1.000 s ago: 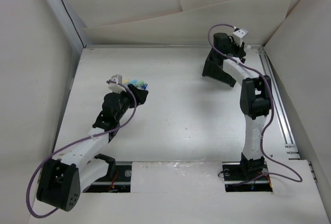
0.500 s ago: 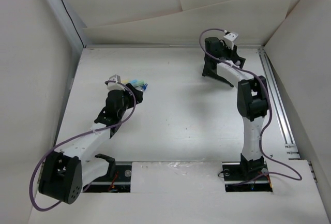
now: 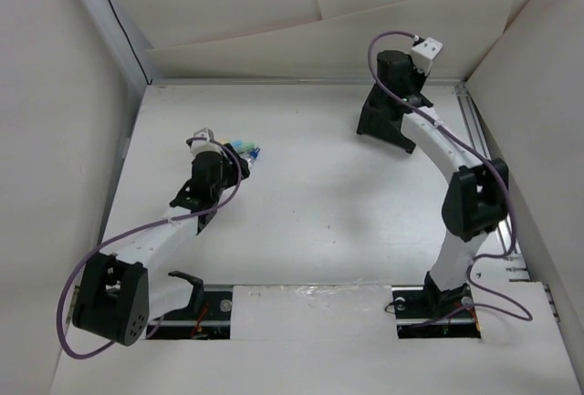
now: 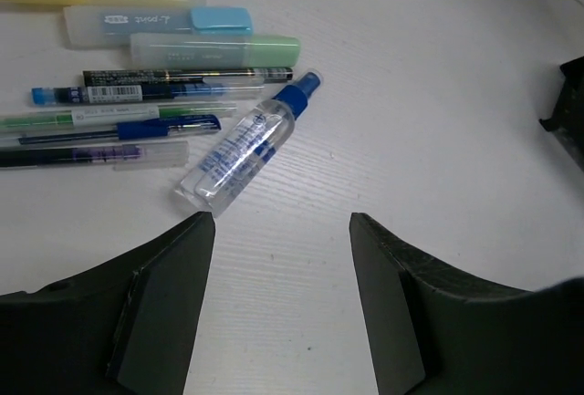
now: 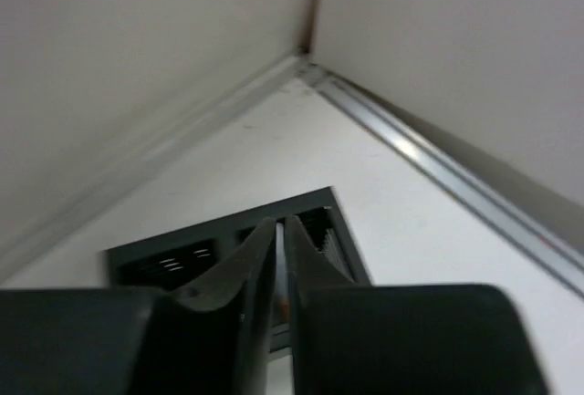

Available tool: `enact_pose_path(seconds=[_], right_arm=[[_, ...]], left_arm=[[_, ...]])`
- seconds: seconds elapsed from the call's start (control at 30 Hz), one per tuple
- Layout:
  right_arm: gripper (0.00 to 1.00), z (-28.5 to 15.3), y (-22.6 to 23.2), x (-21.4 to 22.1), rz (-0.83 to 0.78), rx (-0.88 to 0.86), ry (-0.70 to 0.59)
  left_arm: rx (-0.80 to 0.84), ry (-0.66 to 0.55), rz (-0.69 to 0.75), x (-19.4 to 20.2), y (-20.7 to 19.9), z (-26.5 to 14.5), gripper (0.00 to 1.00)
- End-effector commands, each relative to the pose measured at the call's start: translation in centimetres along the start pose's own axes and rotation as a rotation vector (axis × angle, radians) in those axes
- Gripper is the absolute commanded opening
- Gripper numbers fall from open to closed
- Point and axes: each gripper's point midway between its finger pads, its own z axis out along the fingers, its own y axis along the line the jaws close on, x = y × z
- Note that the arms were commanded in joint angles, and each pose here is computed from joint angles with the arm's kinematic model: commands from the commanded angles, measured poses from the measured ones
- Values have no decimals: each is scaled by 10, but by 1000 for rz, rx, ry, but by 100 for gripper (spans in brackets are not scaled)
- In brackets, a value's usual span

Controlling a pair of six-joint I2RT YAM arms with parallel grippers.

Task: Sort the stationery into containers
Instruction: Place the pen in the storage box, then pick up the stationery from the center of the board.

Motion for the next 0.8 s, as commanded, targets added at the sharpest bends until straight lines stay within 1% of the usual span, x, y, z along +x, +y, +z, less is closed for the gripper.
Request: enact_pose_path(seconds=[0.0, 0.03, 0.1, 0.17, 0.2, 0.23, 0.27, 0.3, 0.33, 0.4, 0.43, 0.5, 0.53, 0.63, 0.67, 0.77], right_arm=[[8, -52, 22, -34, 156, -255, 60], [0, -71, 36, -28, 157, -351, 100], [0, -96, 41, -17, 165, -448, 125], [0, -130, 53, -2, 171, -574, 151], [0, -140, 57, 5, 164, -616, 163], [0, -148, 62, 13, 147, -650, 182], [4, -163, 69, 21, 138, -701, 206], [8, -170, 71, 23, 133, -725, 214], [16, -171, 71, 30, 122, -735, 226], [24, -185, 79, 41, 97, -781, 250], [31, -192, 81, 43, 81, -797, 246], [38, -199, 85, 48, 68, -817, 255], [45, -199, 85, 48, 68, -817, 255], [54, -204, 87, 49, 55, -835, 255], [58, -206, 89, 47, 63, -846, 253], [65, -208, 88, 44, 71, -858, 252]], left_arm=[[-69, 0, 58, -8, 6, 7, 57], [-114, 35, 72, 2, 16, 10, 57], [-148, 27, 99, -4, 19, 16, 57], [-222, 70, 123, 5, 32, 24, 57], [-229, 55, 133, -3, 28, 29, 59], [-267, 50, 150, -5, 34, 33, 60], [-299, 80, 177, 3, 41, 41, 60], [-295, 77, 189, -2, 36, 46, 62], [-277, 88, 201, -1, 32, 53, 62], [-248, 144, 244, 10, 28, 64, 64], [-232, 135, 239, 4, 20, 70, 64], [-226, 149, 250, 6, 19, 73, 64], [-226, 150, 259, 6, 20, 73, 64], [-216, 157, 258, 8, 18, 73, 64], [-212, 183, 271, 16, 21, 73, 62], [-217, 192, 274, 19, 23, 75, 61]])
